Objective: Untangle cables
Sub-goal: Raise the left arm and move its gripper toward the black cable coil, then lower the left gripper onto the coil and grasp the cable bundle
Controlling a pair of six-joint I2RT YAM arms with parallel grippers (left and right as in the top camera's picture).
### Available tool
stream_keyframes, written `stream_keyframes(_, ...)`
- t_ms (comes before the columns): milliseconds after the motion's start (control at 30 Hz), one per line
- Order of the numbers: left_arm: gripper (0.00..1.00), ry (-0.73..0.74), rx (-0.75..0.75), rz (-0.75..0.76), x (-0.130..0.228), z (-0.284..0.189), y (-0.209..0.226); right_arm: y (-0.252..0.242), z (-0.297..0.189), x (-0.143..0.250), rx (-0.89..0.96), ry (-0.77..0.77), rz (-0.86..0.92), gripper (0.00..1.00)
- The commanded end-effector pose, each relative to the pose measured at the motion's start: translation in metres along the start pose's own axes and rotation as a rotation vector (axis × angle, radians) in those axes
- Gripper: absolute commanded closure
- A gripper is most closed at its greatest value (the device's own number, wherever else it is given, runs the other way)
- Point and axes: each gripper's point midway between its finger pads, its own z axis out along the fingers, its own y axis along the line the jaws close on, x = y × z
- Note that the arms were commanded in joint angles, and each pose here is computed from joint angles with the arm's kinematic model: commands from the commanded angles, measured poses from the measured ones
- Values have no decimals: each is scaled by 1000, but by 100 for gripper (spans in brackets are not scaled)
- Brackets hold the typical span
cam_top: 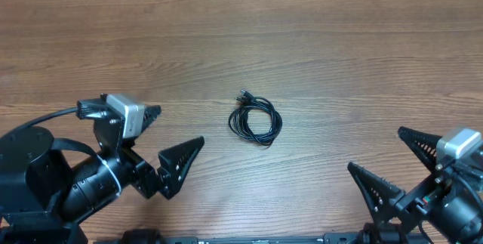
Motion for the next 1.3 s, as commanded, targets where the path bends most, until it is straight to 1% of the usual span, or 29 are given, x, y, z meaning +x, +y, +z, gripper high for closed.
stream_keyframes(0,41,18,25,-13,4,-2,-7,5,-1,-3,-23,-5,-4,0)
stream_keyframes(33,56,23,-4,-15,5,-1,-1,5,-1,-3,-23,-5,-4,0)
stream_keyframes(67,60,26,-38,-19,5,-1,5,4,-1,-2,-23,-4,-4,0)
stream_keyframes(100,52,28,-62,-22,5,-1,10,4,-1,-3,-23,-5,-4,0)
stream_keyframes(167,1,39,-68,-33,8,-1,11,4,-1,-3,-22,-5,-5,0)
stream_keyframes(233,0,53,-65,-53,12,-1,10,1,-1,-2,-1,-1,-3,0)
stream_keyframes(333,0,57,-73,-40,13,0,12,-12,-1,-1,72,4,-1,0)
stream_keyframes(433,1,75,-172,-43,16,2,33,-14,0,0,79,9,1,0)
stream_keyframes(533,0,121,-237,-125,29,11,56,-15,2,0,79,12,7,0)
stream_keyframes(667,1,203,-242,-256,54,37,82,-17,4,-1,78,15,21,0)
stream_keyframes(767,0,273,-178,-327,76,63,94,-19,6,-1,78,18,23,0)
stream_keyframes(900,0,360,-32,-377,98,99,98,-19,6,-2,78,17,22,0)
stream_keyframes(1067,1,453,8,-401,116,139,113,-19,6,-5,79,7,14,0)
stream_keyframes(1167,0,511,27,-389,129,165,117,-20,7,-5,79,7,15,0)
stream_keyframes(1267,0,565,-22,-353,145,188,130,-20,7,-5,79,8,15,0)
